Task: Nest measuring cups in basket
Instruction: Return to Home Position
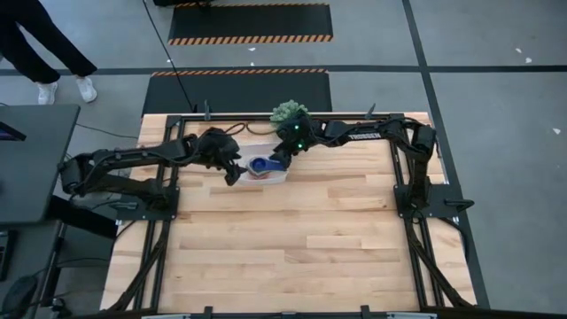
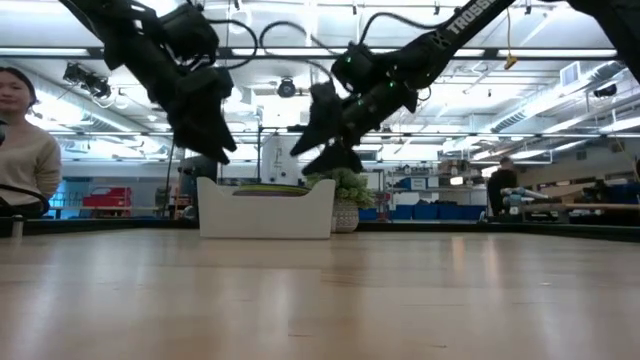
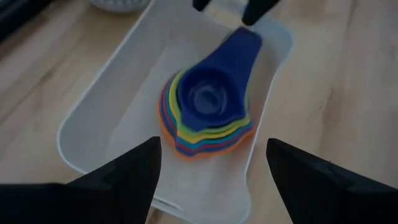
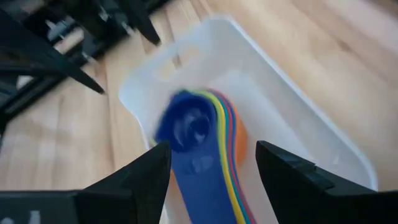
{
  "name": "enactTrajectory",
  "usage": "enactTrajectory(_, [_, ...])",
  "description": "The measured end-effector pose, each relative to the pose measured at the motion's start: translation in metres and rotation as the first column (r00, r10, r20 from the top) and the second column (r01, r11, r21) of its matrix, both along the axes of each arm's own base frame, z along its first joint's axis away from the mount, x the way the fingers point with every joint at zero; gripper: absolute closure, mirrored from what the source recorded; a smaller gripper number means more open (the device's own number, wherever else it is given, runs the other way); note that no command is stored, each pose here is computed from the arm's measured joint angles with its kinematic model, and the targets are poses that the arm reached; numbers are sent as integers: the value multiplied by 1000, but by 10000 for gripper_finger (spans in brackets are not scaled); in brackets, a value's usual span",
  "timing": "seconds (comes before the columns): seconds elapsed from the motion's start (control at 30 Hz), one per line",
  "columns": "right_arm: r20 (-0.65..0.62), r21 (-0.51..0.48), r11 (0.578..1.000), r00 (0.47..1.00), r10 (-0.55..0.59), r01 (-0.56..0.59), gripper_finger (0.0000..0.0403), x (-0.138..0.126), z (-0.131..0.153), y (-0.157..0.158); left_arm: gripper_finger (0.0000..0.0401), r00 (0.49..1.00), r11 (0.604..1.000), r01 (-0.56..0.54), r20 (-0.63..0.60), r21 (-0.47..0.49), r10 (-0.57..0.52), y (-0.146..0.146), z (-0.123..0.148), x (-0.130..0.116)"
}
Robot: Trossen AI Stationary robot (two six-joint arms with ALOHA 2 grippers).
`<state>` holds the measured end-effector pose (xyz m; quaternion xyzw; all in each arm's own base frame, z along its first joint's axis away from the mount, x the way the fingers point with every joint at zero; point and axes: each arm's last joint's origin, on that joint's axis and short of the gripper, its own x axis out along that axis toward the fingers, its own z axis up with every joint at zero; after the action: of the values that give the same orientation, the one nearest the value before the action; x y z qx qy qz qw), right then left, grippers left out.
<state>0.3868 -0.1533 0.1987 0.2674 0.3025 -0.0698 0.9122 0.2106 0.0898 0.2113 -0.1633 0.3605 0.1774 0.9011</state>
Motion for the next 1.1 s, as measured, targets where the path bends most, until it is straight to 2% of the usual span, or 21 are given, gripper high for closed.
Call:
enactTrajectory(0.07, [29,-13,1000,1000,0,0,161,-1,9,0,106,1000,1000,-3,24,6,3,-1,4,-1])
enactTrajectory(0.23, [44,-6,1000,999,4,-4,161,-1,11,1,106,995,1000,-32,98,0,31,-1,13,-1])
enactTrajectory(0.57, [69,0,1000,997,18,-18,161,-1,16,0,111,986,998,-55,156,-24,58,-2,22,-5])
enactTrajectory(1.1, [87,-14,998,995,55,-54,179,-25,26,11,195,947,992,-121,294,-48,129,-19,21,-46])
